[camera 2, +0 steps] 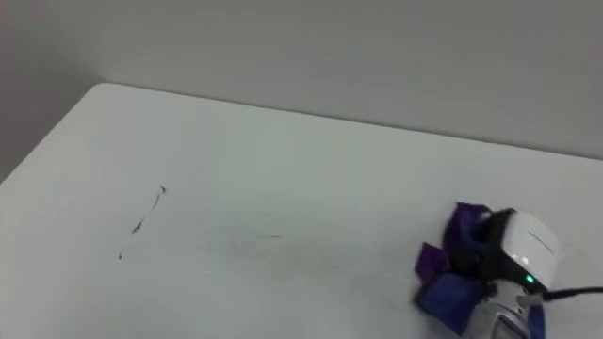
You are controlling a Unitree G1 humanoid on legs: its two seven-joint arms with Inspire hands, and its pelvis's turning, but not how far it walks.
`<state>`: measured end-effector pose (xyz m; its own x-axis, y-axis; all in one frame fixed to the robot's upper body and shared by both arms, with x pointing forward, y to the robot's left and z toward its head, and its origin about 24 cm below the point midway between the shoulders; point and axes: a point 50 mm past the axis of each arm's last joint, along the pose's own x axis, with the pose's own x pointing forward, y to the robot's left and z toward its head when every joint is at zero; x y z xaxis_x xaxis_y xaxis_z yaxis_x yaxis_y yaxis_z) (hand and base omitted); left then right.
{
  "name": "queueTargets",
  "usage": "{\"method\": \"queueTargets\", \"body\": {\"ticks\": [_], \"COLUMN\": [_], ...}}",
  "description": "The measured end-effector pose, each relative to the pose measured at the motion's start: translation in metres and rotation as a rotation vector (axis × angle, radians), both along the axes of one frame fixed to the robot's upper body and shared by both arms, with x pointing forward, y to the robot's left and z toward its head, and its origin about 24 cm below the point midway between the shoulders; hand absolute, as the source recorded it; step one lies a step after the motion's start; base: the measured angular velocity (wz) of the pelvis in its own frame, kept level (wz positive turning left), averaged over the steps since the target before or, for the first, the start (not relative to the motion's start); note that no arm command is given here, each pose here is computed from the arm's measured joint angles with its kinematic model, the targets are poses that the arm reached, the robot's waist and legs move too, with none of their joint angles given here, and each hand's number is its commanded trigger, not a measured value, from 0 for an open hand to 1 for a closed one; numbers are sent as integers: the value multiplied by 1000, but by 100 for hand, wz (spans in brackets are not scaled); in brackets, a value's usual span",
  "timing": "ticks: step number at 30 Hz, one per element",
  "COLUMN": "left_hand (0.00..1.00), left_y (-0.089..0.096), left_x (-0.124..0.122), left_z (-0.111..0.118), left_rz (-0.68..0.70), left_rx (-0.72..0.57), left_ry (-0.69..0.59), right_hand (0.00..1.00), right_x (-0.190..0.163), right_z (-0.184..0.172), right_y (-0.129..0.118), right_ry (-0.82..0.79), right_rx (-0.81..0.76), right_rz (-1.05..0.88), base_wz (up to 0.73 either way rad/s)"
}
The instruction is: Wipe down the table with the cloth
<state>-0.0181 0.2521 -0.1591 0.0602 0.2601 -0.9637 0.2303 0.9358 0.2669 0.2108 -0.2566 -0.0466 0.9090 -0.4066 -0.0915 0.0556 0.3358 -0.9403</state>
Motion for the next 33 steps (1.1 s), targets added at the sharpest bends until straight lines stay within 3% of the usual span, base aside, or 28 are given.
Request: {"method": "queueTargets", "body": {"ticks": [3, 13, 14, 15, 16, 17, 23, 33], "left_hand": [0, 0, 0, 0, 0, 0, 0, 0], "left_y": [-1, -1, 0, 0, 0, 0, 0, 0], "left_x": [-2, -12, -9, -7, -6, -3, 10, 20], "left_z": [0, 2, 1, 1, 1, 2, 1, 2], "left_rz": [2, 13, 12, 10, 9, 6, -3, -17], "left_rx": [-2, 6, 6, 7, 7, 7, 7, 5], "left_ry": [6, 32, 23, 19, 15, 4, -30, -66], "right_hand": [100, 100, 86, 63, 11, 0, 0, 0], "right_x": [12, 3, 1, 0, -1, -1, -7, -10], "right_z": [5, -9, -11, -13, -13, -14, -16, -8], "right_y": [11, 9, 7, 6, 5, 4, -10, -8], "right_ry": [-8, 63, 68, 74, 76, 78, 95, 57], "right_rx": [-35, -42, -31, -21, -16, -10, -6, 16], "right_rz": [74, 71, 63, 54, 50, 42, -23, -5], "base_wz": [10, 4, 11, 13, 13, 8, 1, -1]}}
